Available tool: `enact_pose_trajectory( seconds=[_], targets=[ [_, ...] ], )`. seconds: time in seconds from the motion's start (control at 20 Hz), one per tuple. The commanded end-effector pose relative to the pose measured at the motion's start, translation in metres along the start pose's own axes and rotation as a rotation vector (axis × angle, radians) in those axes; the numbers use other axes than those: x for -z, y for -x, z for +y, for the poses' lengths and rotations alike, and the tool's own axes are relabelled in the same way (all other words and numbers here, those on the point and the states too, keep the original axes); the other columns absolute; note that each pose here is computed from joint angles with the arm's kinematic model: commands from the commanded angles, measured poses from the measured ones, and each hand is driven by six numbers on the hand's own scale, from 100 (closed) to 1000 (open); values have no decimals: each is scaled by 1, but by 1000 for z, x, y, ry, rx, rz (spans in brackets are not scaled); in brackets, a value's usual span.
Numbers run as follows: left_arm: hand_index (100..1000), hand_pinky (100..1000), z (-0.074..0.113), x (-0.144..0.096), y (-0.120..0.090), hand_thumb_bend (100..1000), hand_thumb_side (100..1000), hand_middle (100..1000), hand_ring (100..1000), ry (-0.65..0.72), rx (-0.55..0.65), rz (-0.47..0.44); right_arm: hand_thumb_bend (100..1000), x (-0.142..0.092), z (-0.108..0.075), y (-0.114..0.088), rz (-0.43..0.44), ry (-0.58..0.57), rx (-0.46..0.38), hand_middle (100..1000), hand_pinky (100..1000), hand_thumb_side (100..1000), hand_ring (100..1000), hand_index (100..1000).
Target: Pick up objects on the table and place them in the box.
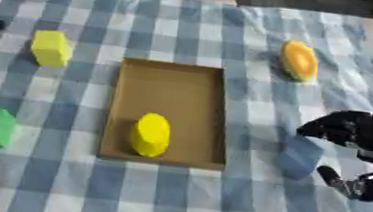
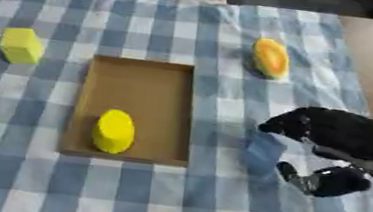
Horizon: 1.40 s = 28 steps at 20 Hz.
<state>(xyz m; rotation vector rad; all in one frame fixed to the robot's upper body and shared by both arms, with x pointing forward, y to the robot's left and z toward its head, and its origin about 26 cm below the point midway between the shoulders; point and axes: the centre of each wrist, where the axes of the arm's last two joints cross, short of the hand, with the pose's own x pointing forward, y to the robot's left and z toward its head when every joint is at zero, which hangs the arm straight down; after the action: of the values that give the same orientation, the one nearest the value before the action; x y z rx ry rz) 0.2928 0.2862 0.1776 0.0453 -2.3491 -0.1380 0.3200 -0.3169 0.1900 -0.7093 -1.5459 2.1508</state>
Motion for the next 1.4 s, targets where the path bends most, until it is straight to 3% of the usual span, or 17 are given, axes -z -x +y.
enact_pose_trajectory(
  seconds=[0.05, 0.35, 0.5, 0.7, 0.9, 1.0, 1.15, 1.35, 1.4],
  targets=[
    [829, 926, 1, 4, -7, 100, 678, 646, 708, 15, 5, -27, 100, -1, -4, 5, 4, -19, -27, 888, 886, 823, 897, 1000],
    [829, 926, 1, 3, -7, 100, 679, 646, 709, 16, 4, -25, 100, 5, 7, 8, 27, -61, -49, 893, 880, 856, 900, 1000],
    [829, 926, 0, 4, -7, 100, 678, 646, 709, 17, 2, -24, 100, 8, 13, 11, 45, -68, -54, 888, 867, 829, 881, 1000],
    [829, 926, 0, 3, -7, 100, 679, 646, 709, 16, 0, -23, 100, 12, 19, 13, 54, -54, -48, 842, 823, 826, 803, 998],
    [828, 926, 0, 4, -7, 100, 678, 646, 710, 16, -1, -24, 100, 16, 24, 12, 46, -35, -29, 767, 775, 786, 654, 943],
    [828, 926, 0, 4, -7, 100, 678, 646, 710, 16, -3, -24, 100, 17, 26, 11, 35, -22, -19, 736, 759, 705, 568, 924],
    [828, 926, 0, 4, -7, 100, 678, 646, 710, 15, -4, -21, 100, 19, 27, 7, 3, 24, 6, 576, 737, 419, 431, 839],
    [828, 927, 0, 4, -7, 100, 678, 647, 711, 16, -4, -21, 100, 19, 23, 3, -39, 110, 31, 437, 740, 233, 395, 736],
    [828, 927, 0, 4, -7, 100, 678, 647, 711, 16, -4, -20, 100, 18, 22, 2, -47, 126, 35, 421, 744, 230, 389, 725]
  ],
)
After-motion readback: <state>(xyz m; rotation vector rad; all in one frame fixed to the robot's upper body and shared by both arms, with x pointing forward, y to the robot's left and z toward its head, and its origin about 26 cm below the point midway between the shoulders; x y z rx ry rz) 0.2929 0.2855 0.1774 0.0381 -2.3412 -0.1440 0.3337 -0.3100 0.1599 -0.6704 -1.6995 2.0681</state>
